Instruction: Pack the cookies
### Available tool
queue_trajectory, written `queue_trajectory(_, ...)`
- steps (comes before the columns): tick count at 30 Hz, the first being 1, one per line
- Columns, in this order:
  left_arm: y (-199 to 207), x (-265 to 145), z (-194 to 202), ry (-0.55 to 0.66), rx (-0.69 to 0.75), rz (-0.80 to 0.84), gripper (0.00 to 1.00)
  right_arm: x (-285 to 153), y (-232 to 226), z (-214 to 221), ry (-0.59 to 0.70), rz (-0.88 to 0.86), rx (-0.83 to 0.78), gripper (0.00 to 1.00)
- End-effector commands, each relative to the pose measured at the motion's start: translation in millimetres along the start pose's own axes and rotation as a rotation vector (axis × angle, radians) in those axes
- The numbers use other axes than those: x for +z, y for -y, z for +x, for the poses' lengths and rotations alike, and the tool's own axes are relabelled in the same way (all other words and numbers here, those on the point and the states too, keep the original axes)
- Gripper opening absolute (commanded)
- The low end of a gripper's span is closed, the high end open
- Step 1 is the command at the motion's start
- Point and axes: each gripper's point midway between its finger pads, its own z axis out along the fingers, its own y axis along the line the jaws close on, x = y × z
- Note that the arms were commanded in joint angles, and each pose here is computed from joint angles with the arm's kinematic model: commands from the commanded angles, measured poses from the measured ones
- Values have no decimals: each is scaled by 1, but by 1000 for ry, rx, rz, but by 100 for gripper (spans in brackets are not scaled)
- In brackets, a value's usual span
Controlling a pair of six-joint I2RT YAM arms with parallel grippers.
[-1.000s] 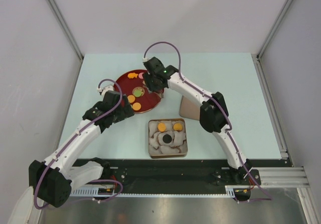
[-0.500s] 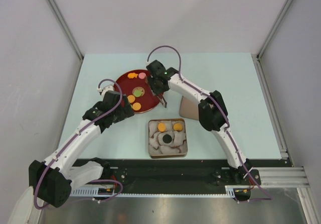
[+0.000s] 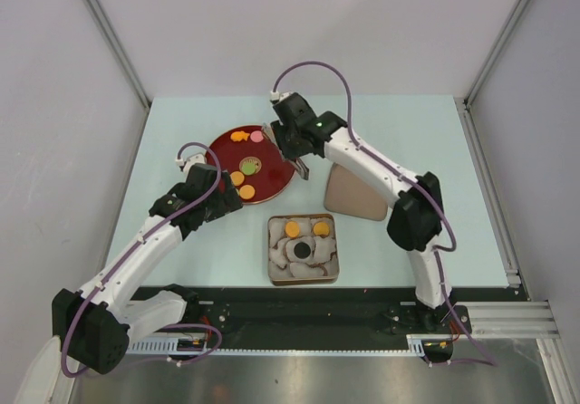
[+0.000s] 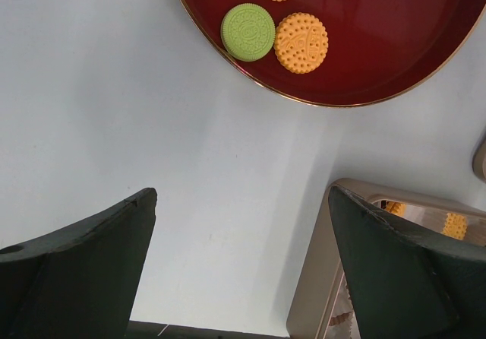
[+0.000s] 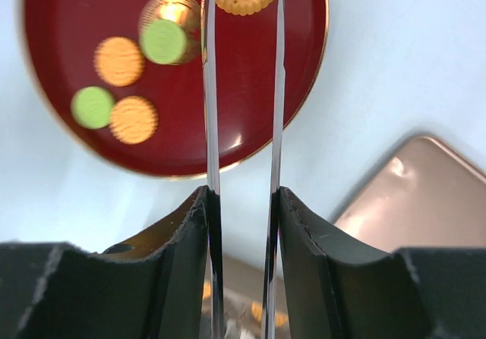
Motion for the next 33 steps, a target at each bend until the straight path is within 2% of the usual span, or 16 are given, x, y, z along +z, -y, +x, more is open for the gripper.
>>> queue_trajectory(1,0,-1,-6,23,-14,1,100,-73,-8,-14,98,-12,-44,35)
queue_trajectory(3,-1,-1,-6,25,-14,1,100,-104,-6,-10,121,-19,-47,35)
queue_trajectory(5,0,-3,-7,32,-16,5,100,-111,-4,21,69,-12,-64,35)
queue_trajectory(6,-1,-2,-7,32,-16,5,100,-135,-2,23,99,-21,-59,35)
queue_trajectory(9,1,-1,-7,28,-17,7,100,-151,4,70,28,10,-74,35)
queue_trajectory(11,2,0,-6,25,-17,9,100,-174,9,87,38,30,-50,35)
queue_trajectory(12,2,0,-7,22,-16,7,100,-179,9,110,-13,46,-73,35)
queue_trajectory(18,0,2,-6,18,-16,-6,100,-227,1,158,-45,68,-60,35)
queue_trajectory(25,-1,3,-3,9,-13,-10,100,-243,6,196,-104,113,-44,35)
queue_trajectory(33,1,4,-2,2,-9,-1,100,-248,9,215,-156,111,-37,35)
